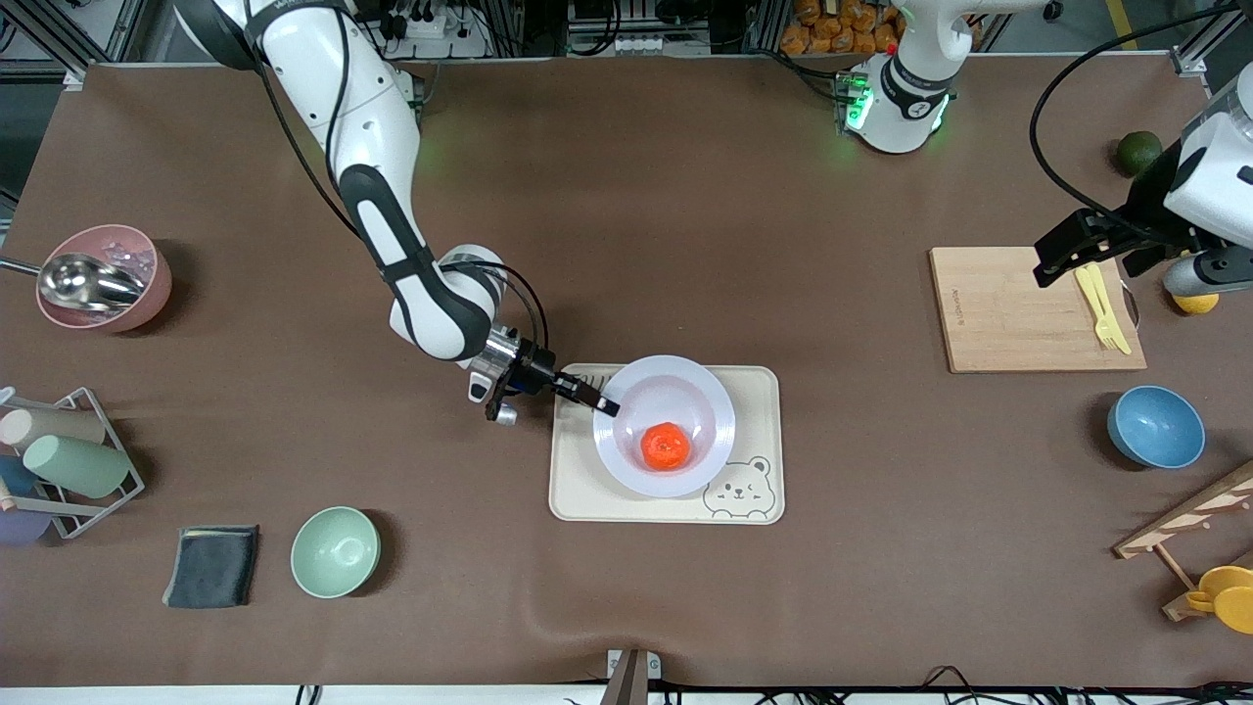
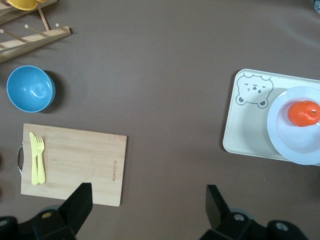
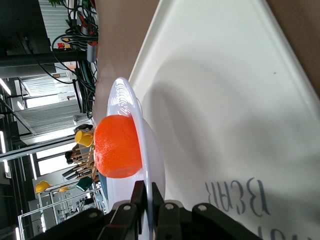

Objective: Place orange and plate with both arms
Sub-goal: 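Slide the plate with the right gripper onto the bear tray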

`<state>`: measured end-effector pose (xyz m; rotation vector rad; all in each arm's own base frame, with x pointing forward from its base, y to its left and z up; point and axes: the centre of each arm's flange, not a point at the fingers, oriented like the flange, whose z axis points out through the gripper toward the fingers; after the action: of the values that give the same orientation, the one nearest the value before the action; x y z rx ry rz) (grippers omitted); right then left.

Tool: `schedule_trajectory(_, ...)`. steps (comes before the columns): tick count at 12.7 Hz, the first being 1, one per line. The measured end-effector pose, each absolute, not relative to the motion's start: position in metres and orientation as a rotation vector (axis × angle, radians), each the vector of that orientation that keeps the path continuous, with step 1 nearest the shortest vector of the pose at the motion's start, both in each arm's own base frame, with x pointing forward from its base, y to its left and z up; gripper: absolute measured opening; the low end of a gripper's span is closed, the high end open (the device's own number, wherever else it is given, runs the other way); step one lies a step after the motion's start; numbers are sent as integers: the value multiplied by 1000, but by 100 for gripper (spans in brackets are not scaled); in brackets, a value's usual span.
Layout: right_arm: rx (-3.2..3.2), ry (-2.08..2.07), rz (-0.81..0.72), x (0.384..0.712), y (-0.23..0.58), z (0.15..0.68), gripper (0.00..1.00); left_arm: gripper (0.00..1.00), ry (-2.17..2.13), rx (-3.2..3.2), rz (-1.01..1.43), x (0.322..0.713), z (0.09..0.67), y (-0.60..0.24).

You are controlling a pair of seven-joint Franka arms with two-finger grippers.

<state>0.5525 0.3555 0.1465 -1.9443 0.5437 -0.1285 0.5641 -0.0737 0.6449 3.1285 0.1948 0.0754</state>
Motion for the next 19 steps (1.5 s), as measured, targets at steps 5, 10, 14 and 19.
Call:
schedule_trajectory(5, -2004, 539, -158, 556, 368, 134, 7, 100, 193, 3132, 54, 561, 646, -74)
schedule_trajectory(10, -2025, 516, -171, 561, 362, 135, 24, 100, 197, 3131, 76, 555, 655, -73)
schedule_trajectory(14, -2033, 507, -170, 562, 362, 135, 42, 100, 202, 3131, 77, 555, 655, -71)
schedule_trajectory(19, -2083, 528, -83, 569, 358, 139, 59, 100, 203, 3130, 80, 556, 655, -71)
